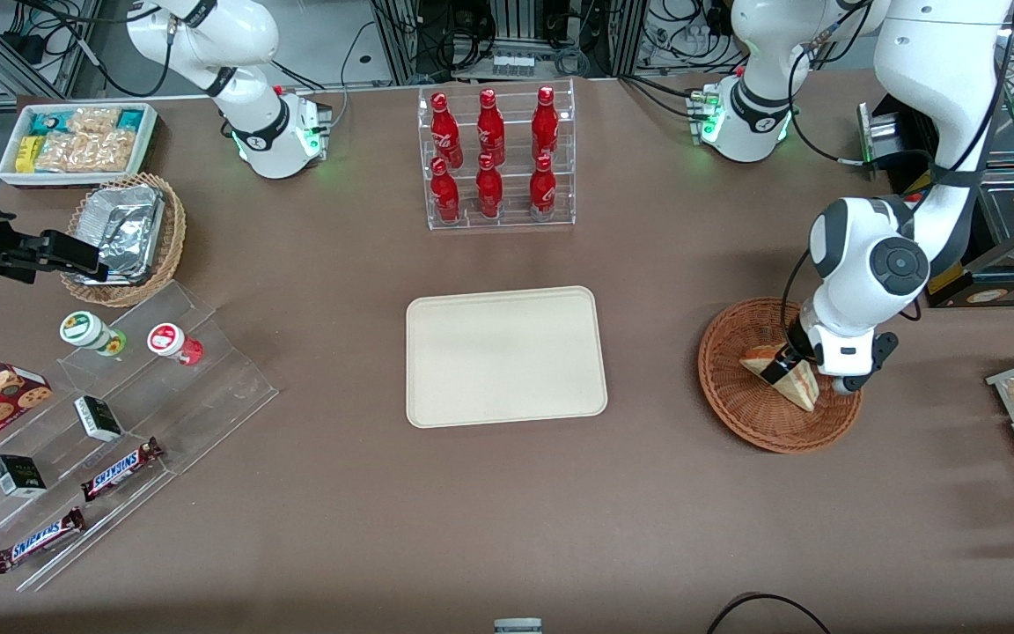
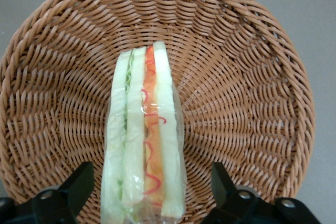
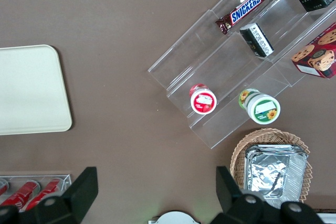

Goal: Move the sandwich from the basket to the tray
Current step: 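Close the left gripper on the sandwich's upright edge, then lift the sandwich and carry it over the cream tray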

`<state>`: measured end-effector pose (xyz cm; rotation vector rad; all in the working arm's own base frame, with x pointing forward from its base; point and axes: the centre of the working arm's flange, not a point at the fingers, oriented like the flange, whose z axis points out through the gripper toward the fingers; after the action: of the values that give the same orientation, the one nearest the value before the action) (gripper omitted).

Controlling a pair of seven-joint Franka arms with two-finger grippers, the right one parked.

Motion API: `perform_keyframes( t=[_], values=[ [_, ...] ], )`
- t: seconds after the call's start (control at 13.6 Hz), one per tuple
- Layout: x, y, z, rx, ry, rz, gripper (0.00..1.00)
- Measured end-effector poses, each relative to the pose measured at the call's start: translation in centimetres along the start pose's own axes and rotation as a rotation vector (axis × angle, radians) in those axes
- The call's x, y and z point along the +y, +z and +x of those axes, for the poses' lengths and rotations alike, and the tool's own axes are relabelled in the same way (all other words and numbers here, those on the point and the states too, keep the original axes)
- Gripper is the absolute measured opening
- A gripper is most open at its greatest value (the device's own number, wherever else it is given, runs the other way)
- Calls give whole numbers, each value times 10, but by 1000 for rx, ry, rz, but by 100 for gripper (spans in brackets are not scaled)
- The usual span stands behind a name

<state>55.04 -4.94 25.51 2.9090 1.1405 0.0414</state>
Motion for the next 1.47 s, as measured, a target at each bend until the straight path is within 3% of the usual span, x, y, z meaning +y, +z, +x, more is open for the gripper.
perform_keyframes(
  t=[0.07, 0.29, 0.44, 0.51, 0.88, 0.96, 1.1, 1.32, 1.47],
  values=[
    [0, 0, 0, 0, -1, 0, 94],
    [0, 0, 0, 0, -1, 0, 59],
    [0, 0, 1, 1, 0, -1, 40],
    [0, -1, 1, 1, 1, 1, 35],
    [10, -53, 0, -17, 52, 99, 23],
    [18, -74, -7, -20, 71, 115, 17],
    [48, -118, -34, -23, 135, 142, 16],
    [107, -171, -96, -12, 270, 148, 16],
    [146, -186, -148, -2, 375, 133, 16]
  ],
)
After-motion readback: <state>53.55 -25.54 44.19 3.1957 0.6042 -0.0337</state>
